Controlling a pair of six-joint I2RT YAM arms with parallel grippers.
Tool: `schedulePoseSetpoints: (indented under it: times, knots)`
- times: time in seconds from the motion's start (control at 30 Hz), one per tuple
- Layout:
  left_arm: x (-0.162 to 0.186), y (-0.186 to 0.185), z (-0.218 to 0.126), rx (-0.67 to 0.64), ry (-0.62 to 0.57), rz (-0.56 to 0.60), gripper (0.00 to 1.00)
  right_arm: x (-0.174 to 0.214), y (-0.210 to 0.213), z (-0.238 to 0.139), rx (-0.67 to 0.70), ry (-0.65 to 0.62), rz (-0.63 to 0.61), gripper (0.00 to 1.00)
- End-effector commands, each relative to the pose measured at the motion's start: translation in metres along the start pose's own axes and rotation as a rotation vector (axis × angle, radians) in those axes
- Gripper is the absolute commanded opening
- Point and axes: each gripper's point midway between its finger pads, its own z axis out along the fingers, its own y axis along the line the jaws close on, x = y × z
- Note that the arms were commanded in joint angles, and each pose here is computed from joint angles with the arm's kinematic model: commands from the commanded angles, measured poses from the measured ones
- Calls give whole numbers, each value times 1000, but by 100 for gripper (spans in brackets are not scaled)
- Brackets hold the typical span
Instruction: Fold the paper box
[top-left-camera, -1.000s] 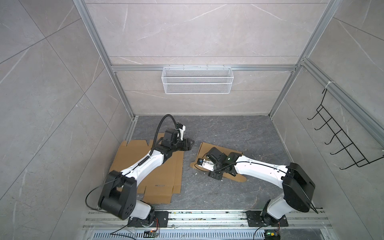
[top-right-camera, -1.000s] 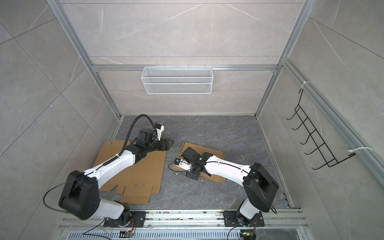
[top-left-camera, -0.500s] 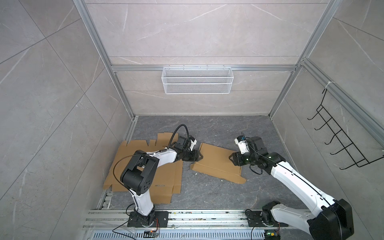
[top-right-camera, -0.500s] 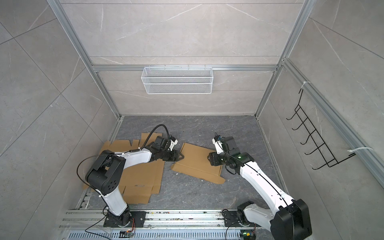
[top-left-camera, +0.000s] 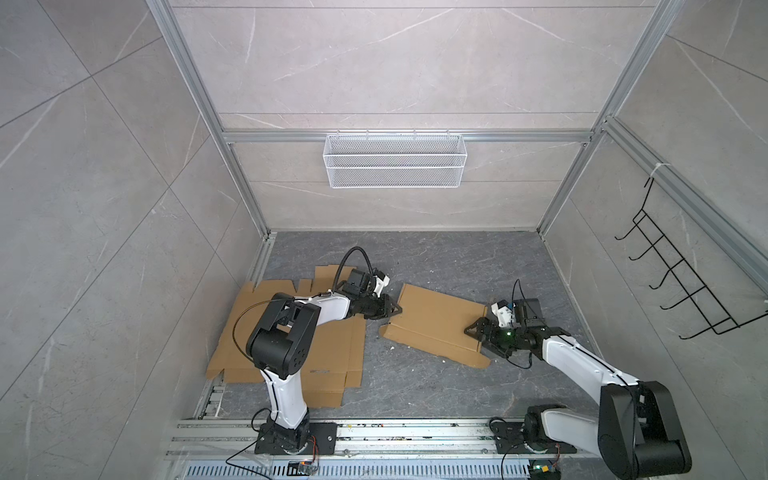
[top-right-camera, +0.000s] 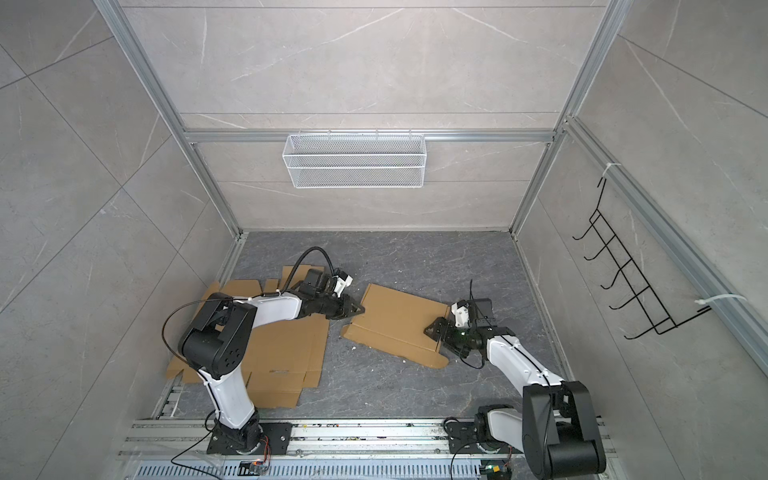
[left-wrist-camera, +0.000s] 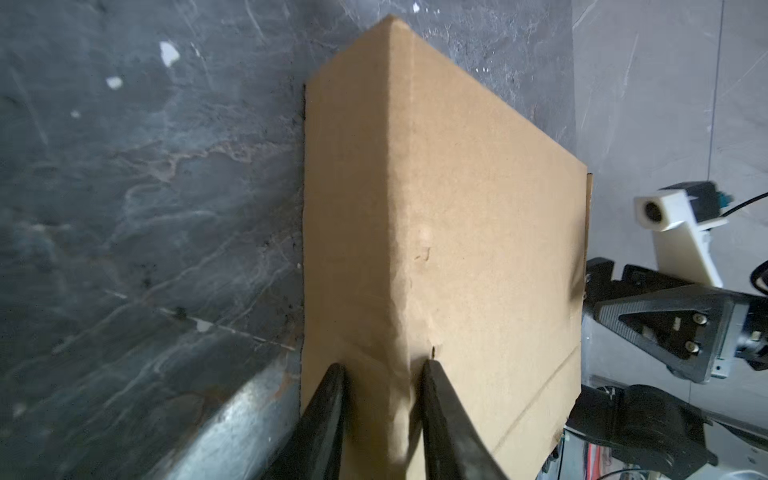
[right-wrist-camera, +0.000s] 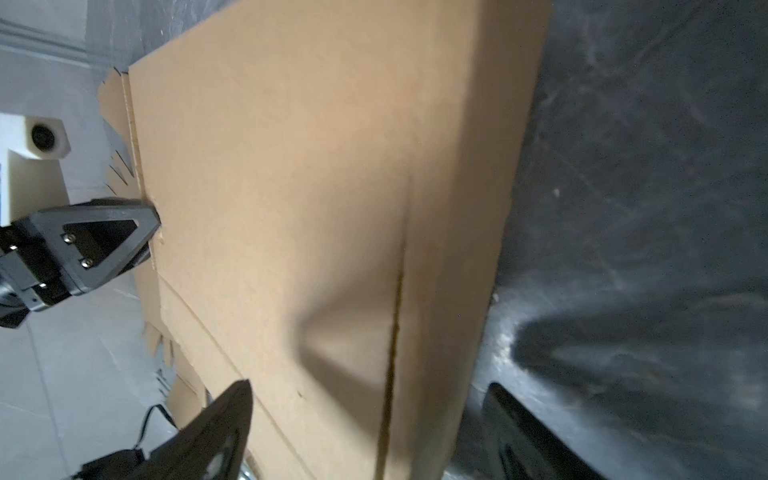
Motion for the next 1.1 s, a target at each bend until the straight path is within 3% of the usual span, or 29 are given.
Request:
schedulePoseSetpoints:
  times: [0.0, 0.2, 0.5, 0.7, 0.9, 1.07]
  knots:
    - [52, 89, 7, -283, 124, -224, 29, -3, 5, 5, -54, -10, 33, 95]
    - [54, 100, 4, -289, 132, -273, 27, -4, 8, 18, -120, -3, 52, 98]
    - [50, 99, 6, -280, 136, -256, 29, -20, 35, 31, -309, 21, 10, 86]
    - [14, 48, -16, -144, 19, -182, 51, -23, 54, 20, -386, 18, 22, 68]
    - [-36, -35, -88, -51, -258, 94, 69, -25, 68, 8, -430, 42, 119, 58]
    - [-25, -89, -123, -209, -337, 552, 74, -28, 79, 4, -456, 103, 230, 50]
